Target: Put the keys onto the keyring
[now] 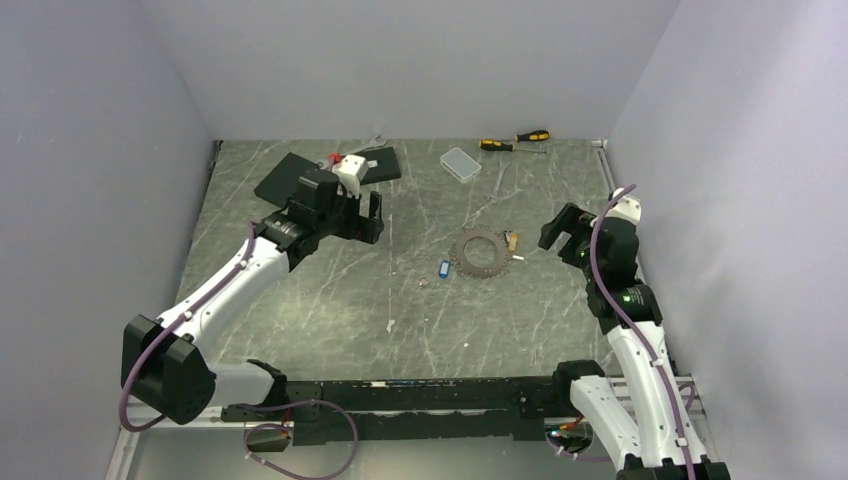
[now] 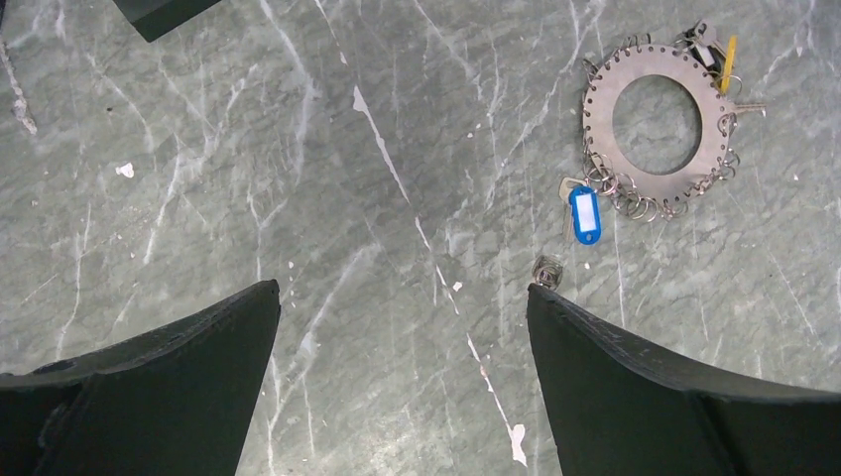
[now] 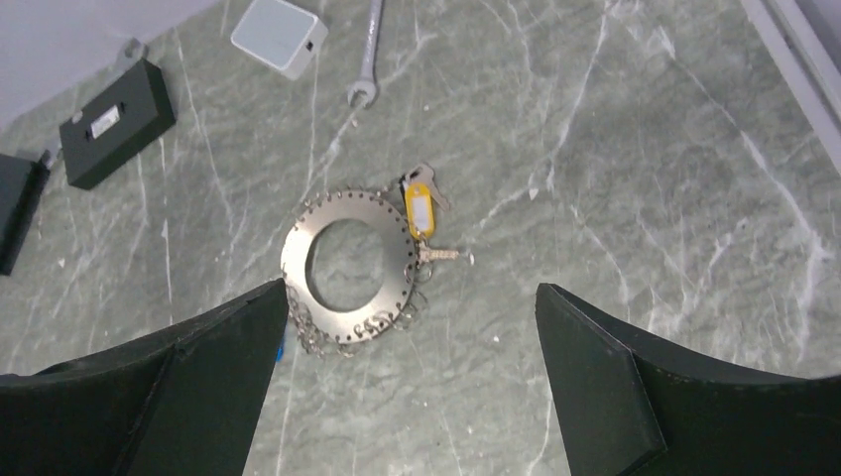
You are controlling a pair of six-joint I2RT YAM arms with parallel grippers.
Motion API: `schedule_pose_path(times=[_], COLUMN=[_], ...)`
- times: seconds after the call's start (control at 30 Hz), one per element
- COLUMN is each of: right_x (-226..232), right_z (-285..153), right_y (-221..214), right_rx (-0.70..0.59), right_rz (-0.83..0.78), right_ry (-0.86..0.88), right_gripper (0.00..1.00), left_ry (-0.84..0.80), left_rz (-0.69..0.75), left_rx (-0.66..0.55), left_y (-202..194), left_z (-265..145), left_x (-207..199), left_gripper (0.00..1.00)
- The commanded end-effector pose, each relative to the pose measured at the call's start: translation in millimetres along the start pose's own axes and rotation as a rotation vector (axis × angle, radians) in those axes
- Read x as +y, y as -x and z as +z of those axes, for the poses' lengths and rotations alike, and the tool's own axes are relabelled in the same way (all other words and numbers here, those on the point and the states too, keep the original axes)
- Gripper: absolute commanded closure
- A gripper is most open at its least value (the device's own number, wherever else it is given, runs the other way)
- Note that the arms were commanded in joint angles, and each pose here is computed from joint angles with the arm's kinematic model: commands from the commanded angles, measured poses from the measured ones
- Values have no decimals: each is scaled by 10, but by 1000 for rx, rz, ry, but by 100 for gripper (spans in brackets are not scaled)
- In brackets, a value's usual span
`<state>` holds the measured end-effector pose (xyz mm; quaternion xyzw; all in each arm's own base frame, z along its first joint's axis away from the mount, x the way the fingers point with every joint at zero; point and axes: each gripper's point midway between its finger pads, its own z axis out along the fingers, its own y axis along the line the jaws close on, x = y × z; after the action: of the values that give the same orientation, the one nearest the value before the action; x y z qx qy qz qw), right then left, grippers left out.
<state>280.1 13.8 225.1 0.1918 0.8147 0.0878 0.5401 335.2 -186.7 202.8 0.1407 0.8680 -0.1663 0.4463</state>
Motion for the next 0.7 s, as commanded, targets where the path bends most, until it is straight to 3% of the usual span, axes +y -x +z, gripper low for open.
schedule_pose_path(times=[0.0, 0.23, 0.53, 0.67], right_x=[26, 249, 665, 876], right_z=[-82, -66, -25, 57], right_y=[-217, -459, -892, -1170], right_rx=[113, 240, 379, 448], right_rz=[-14, 2, -160, -205], right_ry=[25, 101, 99, 122], right_gripper=[0, 0, 1, 8], left_ry=[-11, 48, 68, 92], left_rz=[48, 54, 77, 77], left_rx=[-51, -73, -65, -69], left_y=[178, 229, 213, 225], left_z=[-83, -140, -152, -181], left_x=[-60, 32, 59, 97], left_gripper=[1, 0, 1, 2])
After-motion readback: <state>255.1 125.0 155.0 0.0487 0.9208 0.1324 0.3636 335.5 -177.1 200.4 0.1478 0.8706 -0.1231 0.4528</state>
